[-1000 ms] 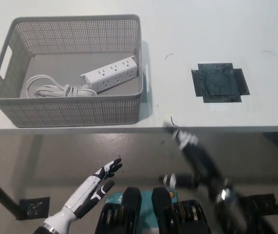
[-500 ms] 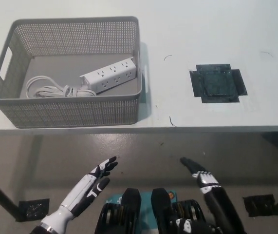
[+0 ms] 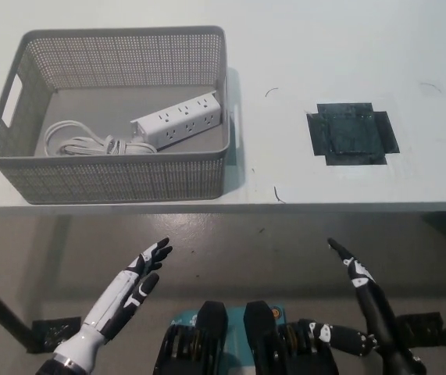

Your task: Use the right hand to pick up a power strip and put it into a container on the left side

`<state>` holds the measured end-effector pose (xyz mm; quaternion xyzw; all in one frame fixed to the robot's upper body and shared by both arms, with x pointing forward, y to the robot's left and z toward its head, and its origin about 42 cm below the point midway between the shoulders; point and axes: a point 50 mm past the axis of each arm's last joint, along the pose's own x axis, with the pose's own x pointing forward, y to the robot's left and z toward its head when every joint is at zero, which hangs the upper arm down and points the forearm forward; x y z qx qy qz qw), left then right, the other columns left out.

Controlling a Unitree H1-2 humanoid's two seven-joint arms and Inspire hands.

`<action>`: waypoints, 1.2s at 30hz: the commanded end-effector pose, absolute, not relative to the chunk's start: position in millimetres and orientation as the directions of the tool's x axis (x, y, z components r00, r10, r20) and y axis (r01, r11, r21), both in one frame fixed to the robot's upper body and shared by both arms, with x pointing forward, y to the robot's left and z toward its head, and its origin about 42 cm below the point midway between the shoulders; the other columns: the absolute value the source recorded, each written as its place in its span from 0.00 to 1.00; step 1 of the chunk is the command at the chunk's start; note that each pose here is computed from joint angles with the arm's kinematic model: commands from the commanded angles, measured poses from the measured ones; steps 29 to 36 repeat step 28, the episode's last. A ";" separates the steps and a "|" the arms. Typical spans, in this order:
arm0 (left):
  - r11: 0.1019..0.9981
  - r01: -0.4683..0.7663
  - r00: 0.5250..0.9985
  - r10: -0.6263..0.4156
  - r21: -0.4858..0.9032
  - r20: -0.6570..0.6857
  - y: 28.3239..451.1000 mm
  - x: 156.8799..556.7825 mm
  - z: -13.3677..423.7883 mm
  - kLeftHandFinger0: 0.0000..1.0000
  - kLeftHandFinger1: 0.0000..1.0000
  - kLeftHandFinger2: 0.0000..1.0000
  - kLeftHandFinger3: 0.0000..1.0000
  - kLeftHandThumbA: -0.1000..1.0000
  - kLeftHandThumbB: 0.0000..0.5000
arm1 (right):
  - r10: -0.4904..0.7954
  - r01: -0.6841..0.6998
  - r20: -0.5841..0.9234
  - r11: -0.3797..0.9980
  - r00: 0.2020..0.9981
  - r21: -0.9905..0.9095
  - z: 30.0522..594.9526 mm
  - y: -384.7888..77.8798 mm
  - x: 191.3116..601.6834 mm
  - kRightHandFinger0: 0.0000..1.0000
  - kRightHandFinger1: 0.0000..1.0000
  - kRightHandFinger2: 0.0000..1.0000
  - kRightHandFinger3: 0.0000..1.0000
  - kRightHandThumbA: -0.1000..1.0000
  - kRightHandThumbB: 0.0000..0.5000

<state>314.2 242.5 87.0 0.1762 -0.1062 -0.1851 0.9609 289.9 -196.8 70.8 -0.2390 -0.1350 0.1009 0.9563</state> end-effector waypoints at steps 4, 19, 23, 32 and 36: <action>0.872 0.278 0.898 -0.385 0.403 0.214 244.9 319.0 97.9 1.00 1.00 1.00 1.00 1.00 0.65 | 0.300 -0.167 0.253 0.882 0.920 -0.440 84.8 -190.3 292.0 1.00 1.00 1.00 1.00 1.00 0.49; 0.861 0.285 0.892 -0.399 0.422 0.212 244.4 319.1 96.6 1.00 1.00 1.00 1.00 1.00 0.59 | 0.331 -0.202 0.233 0.871 0.914 -0.448 84.5 -188.6 289.6 1.00 1.00 1.00 1.00 1.00 0.41; 0.860 0.282 0.893 -0.398 0.426 0.211 243.6 319.8 97.1 1.00 1.00 1.00 1.00 1.00 0.60 | 0.339 -0.203 0.239 0.867 0.910 -0.455 86.6 -189.1 292.5 1.00 1.00 1.00 1.00 1.00 0.40; 0.862 0.284 0.891 -0.399 0.420 0.216 243.8 319.1 96.7 1.00 1.00 1.00 1.00 1.00 0.57 | 0.338 -0.204 0.232 0.865 0.912 -0.458 86.6 -188.7 292.8 1.00 1.00 1.00 1.00 1.00 0.41; 0.862 0.284 0.891 -0.399 0.420 0.216 243.8 319.1 96.7 1.00 1.00 1.00 1.00 1.00 0.57 | 0.338 -0.204 0.232 0.865 0.912 -0.458 86.6 -188.7 292.8 1.00 1.00 1.00 1.00 1.00 0.41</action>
